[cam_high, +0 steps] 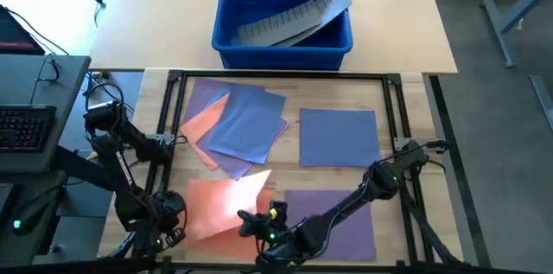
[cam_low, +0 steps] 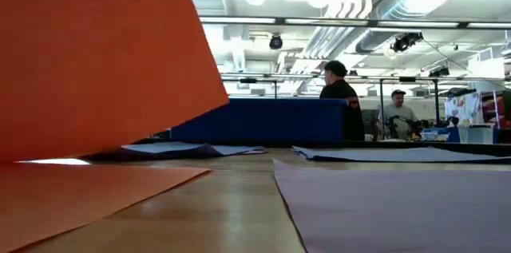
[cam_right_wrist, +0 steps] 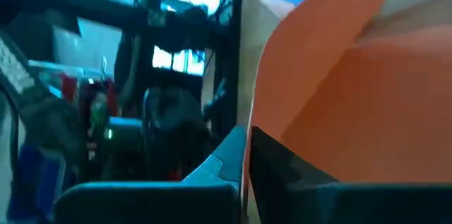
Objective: Organize paper
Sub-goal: Stack the orange paper on top of the orange paper
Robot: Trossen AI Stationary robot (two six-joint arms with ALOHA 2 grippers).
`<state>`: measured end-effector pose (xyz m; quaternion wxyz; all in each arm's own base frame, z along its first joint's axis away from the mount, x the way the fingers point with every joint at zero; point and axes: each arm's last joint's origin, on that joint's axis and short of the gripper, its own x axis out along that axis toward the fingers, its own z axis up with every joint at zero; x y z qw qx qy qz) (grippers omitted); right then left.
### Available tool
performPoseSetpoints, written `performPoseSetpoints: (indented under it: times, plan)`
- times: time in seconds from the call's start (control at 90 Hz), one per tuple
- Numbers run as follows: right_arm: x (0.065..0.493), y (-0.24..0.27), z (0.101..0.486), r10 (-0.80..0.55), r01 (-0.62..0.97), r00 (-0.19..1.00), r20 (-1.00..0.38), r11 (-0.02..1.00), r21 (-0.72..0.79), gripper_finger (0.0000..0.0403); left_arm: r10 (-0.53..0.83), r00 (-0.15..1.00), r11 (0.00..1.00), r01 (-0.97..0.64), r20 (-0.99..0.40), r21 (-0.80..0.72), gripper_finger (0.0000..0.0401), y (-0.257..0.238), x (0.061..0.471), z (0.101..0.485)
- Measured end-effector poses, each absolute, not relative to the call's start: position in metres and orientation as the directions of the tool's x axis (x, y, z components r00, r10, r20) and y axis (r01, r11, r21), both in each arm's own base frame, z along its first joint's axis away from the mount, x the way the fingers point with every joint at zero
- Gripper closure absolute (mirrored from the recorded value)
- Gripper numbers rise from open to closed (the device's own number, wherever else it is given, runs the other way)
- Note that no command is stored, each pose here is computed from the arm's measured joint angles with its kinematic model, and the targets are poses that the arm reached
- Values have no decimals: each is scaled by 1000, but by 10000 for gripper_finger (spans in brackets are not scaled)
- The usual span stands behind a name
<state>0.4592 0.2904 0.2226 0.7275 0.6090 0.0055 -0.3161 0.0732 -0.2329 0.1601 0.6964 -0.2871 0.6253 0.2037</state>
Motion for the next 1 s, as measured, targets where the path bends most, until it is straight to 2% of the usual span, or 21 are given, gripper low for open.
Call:
performPoseSetpoints:
  times: [0.189,0.456,0.644,0.867,1.0]
  plan:
    - [460,294,218,-442,462,808,-389,66,885,403,-48,122,723,-681,-991,-119,401,-230,78,162]
    - [481,288,187,-430,443,815,-388,31,896,403,-58,116,731,-672,-992,-121,401,-231,79,162]
    - [484,281,184,-399,525,807,-435,150,838,403,-85,103,780,-611,-991,-130,401,-234,80,165]
    - [478,286,181,-387,551,799,-461,160,819,403,-89,109,792,-595,-990,-137,401,-235,80,166]
    - [475,293,177,-334,581,801,-497,229,781,403,-89,113,794,-592,-990,-139,401,-235,80,166]
